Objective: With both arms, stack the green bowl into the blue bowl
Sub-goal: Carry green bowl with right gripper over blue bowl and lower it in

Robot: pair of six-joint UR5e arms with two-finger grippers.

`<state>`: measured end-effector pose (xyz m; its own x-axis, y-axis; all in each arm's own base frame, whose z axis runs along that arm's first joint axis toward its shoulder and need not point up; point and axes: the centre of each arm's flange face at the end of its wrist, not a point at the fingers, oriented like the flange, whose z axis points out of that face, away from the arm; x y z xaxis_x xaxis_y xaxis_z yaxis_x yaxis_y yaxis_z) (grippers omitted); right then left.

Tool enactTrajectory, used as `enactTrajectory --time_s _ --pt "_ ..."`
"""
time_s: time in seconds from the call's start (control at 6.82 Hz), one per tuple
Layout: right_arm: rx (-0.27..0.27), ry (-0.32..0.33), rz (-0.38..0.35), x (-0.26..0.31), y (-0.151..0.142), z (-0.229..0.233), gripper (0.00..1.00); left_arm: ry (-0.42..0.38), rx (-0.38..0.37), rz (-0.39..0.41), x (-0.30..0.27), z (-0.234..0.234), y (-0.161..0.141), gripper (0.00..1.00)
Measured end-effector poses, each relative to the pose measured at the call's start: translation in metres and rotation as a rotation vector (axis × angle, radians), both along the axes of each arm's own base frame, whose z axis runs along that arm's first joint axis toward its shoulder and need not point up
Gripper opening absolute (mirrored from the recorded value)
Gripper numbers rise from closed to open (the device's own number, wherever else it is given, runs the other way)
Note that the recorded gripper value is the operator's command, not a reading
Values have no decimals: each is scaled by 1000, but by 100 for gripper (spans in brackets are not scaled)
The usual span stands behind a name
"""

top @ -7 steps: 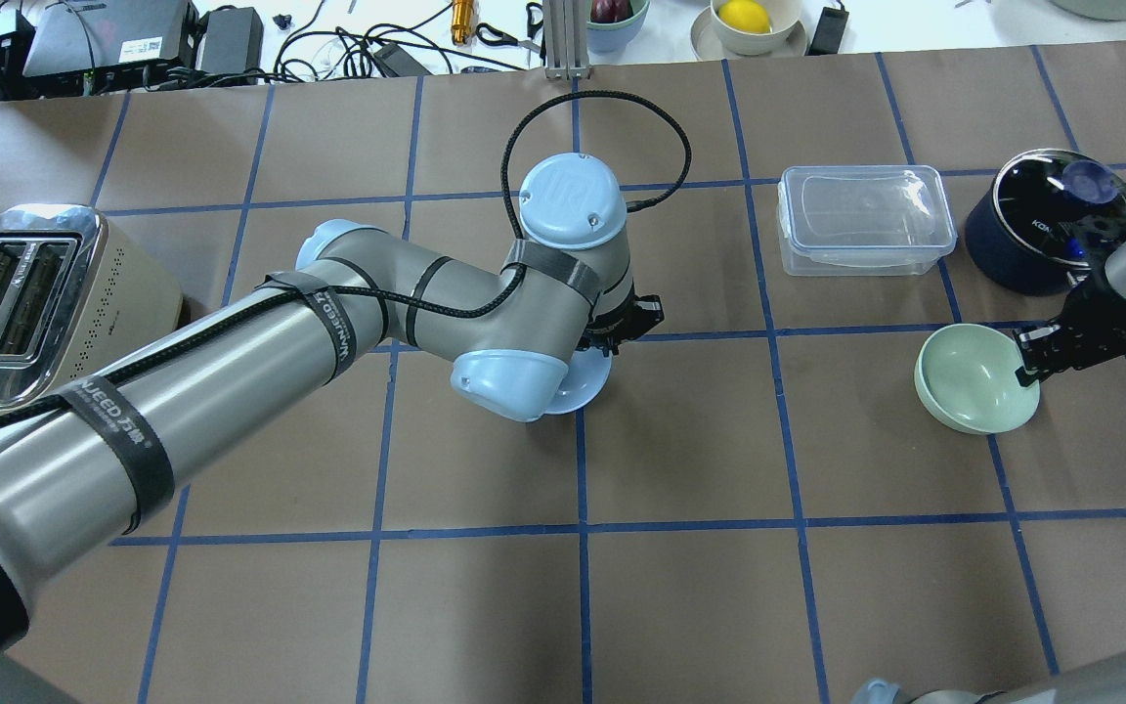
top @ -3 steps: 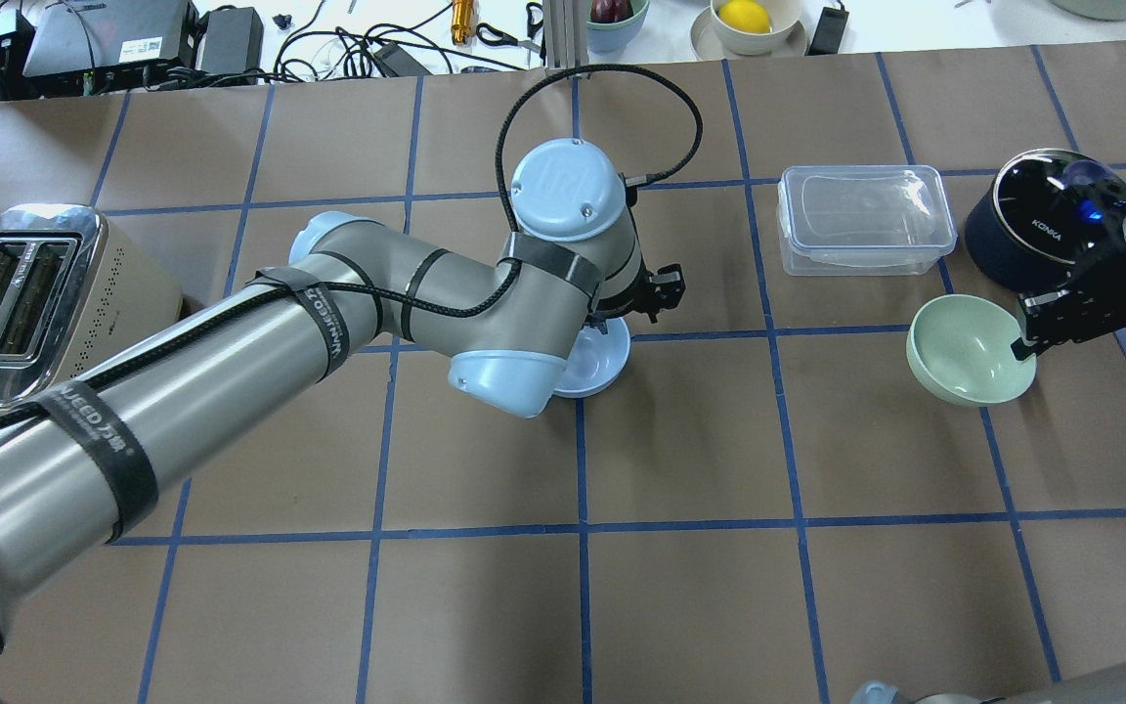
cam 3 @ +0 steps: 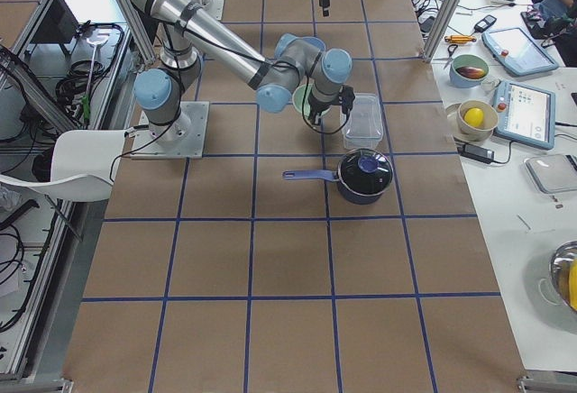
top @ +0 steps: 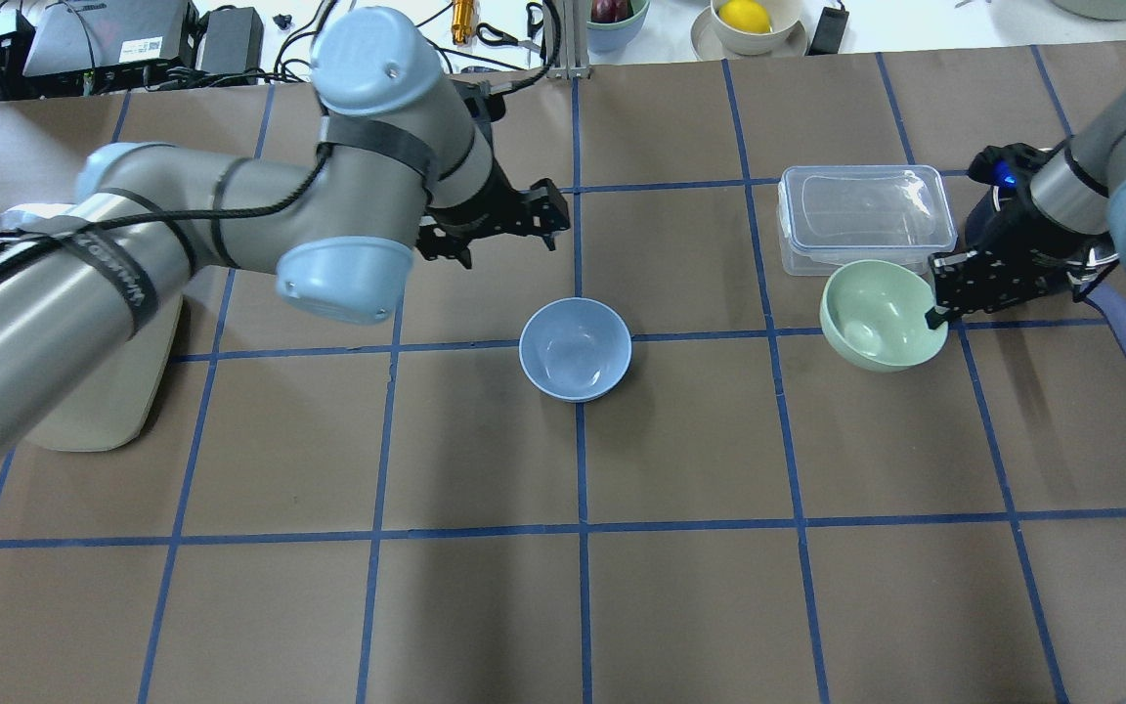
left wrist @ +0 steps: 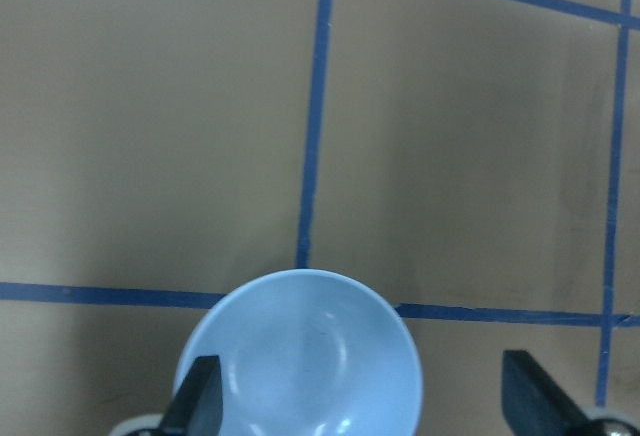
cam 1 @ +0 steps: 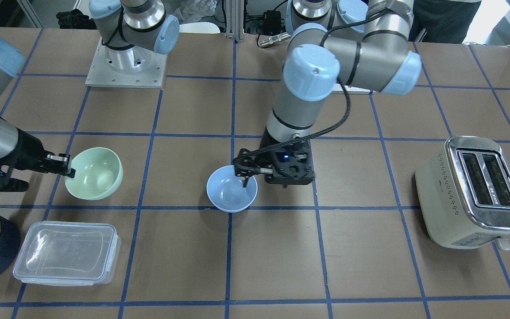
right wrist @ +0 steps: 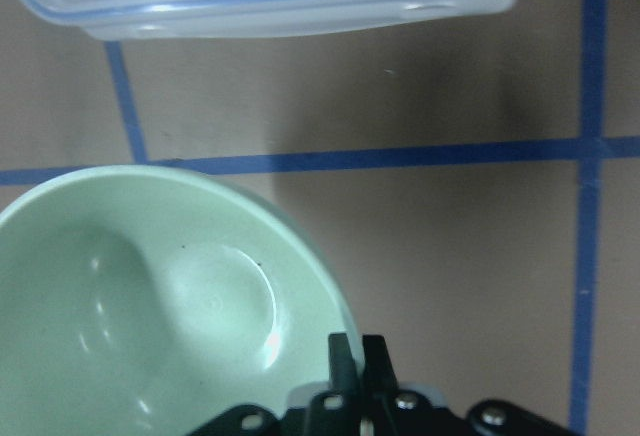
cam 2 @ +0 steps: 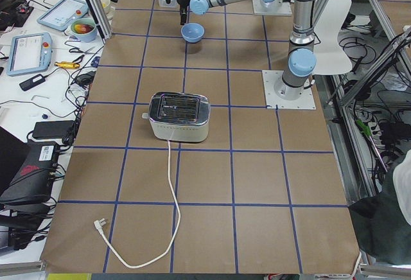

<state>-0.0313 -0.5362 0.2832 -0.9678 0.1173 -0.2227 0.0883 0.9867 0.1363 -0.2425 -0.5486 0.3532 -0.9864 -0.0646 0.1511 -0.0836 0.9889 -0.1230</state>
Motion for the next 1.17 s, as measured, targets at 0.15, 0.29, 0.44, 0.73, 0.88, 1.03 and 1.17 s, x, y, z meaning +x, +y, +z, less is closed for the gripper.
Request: enactTrajectory --time_s 0.15,0.29,0.44,0.73,0.88,1.03,1.17 --pt "1 14 -61 53 -4 14 0 -52 34 -29 52 22 2 100" --pt "4 30 -103 110 -5 26 0 -97 65 -67 91 55 13 100" --pt "9 43 -129 158 0 32 0 -124 77 -84 108 98 27 100" --pt "-4 59 -162 225 11 31 0 -138 53 -97 111 159 42 100" --pt "-23 64 -154 250 11 23 0 -143 57 -103 110 161 41 100" --pt "-40 65 -138 270 12 14 0 -146 54 -106 110 162 40 100" --pt "-42 69 -114 286 15 5 0 -150 47 -109 110 164 41 100"
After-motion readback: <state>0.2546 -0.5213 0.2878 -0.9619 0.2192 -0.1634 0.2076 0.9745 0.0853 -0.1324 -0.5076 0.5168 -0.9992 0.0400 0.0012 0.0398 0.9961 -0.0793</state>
